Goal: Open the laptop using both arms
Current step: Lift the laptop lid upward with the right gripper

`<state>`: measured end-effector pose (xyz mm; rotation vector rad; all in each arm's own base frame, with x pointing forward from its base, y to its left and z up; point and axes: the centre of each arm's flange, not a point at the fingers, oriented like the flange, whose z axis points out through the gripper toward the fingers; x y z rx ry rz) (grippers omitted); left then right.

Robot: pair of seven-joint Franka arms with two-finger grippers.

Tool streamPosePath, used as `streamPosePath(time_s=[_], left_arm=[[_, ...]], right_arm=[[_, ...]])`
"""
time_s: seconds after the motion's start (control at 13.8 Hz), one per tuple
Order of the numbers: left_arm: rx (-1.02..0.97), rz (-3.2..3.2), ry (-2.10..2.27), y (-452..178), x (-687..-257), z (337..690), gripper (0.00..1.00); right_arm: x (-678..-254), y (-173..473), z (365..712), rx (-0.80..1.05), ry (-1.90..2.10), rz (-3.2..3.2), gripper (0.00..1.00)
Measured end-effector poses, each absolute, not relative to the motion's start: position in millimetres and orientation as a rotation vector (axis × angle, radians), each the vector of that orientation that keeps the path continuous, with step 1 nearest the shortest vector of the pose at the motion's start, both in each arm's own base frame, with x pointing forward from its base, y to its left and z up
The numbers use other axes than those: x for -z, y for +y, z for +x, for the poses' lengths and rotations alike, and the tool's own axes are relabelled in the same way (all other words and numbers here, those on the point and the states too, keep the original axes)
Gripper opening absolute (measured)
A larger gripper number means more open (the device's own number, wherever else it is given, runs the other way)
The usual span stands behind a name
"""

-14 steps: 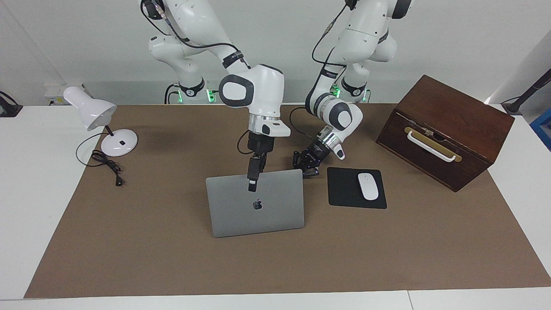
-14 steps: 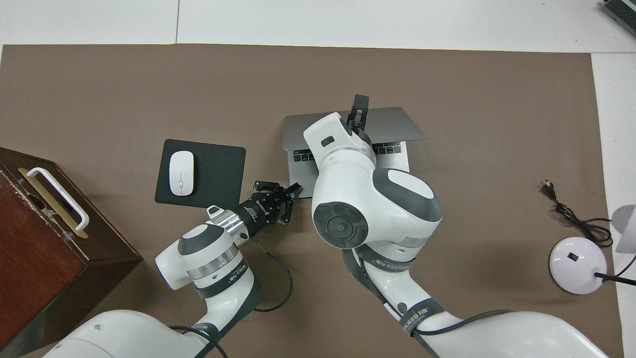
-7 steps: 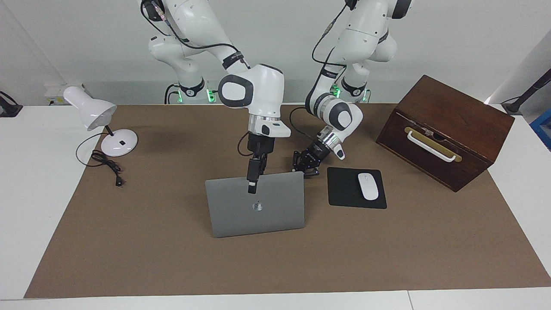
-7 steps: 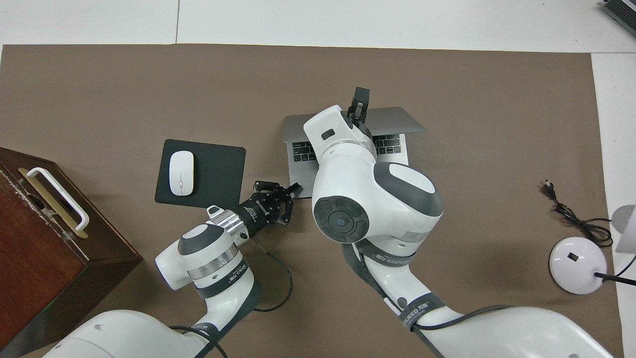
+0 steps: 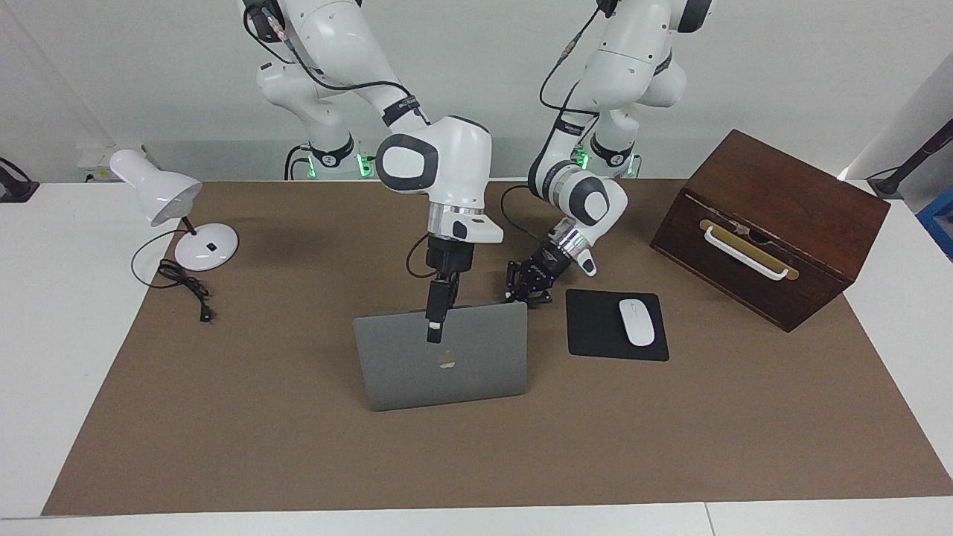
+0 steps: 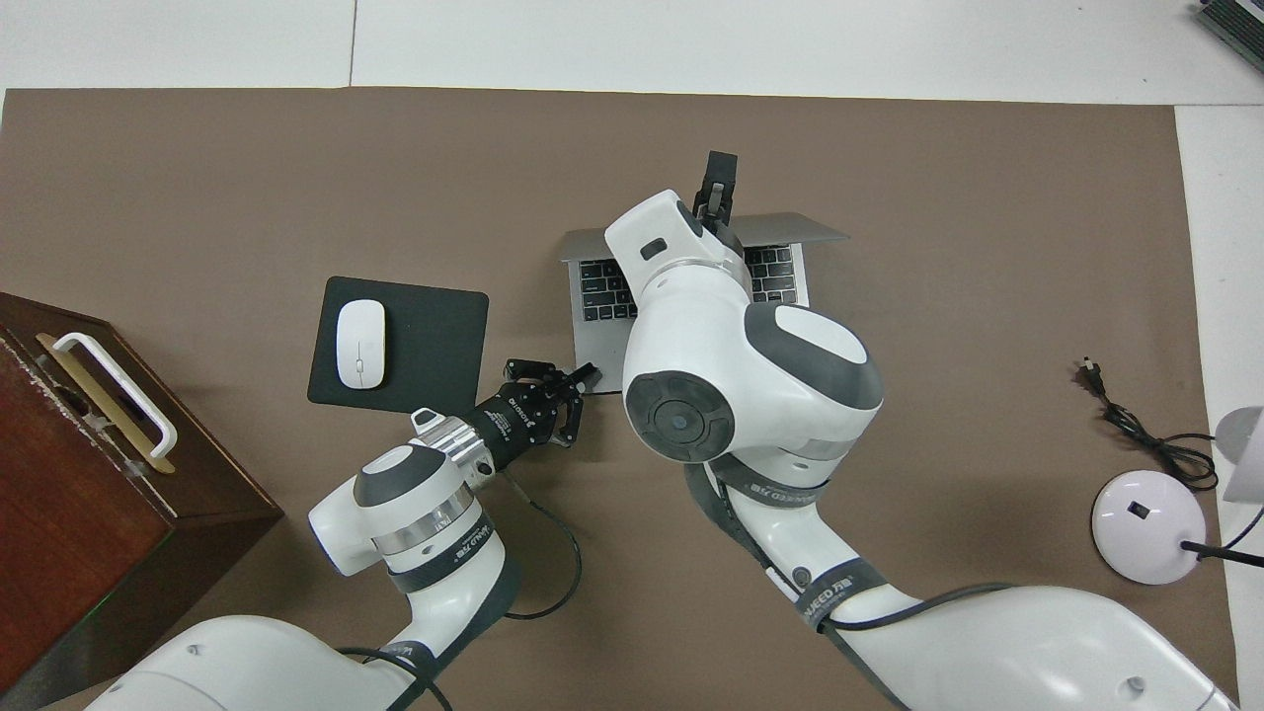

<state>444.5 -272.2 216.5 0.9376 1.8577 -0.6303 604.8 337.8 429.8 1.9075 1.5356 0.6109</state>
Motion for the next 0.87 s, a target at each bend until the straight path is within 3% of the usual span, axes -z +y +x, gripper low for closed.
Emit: streamPosePath(time_s=[0.87], left_arm=[[0.630, 0.936, 1.858, -272.2, -216.5, 444.4, 0.01]], right_arm=[[-431.5, 337.7, 624.8, -0.620, 1.540, 1.889, 1.00]])
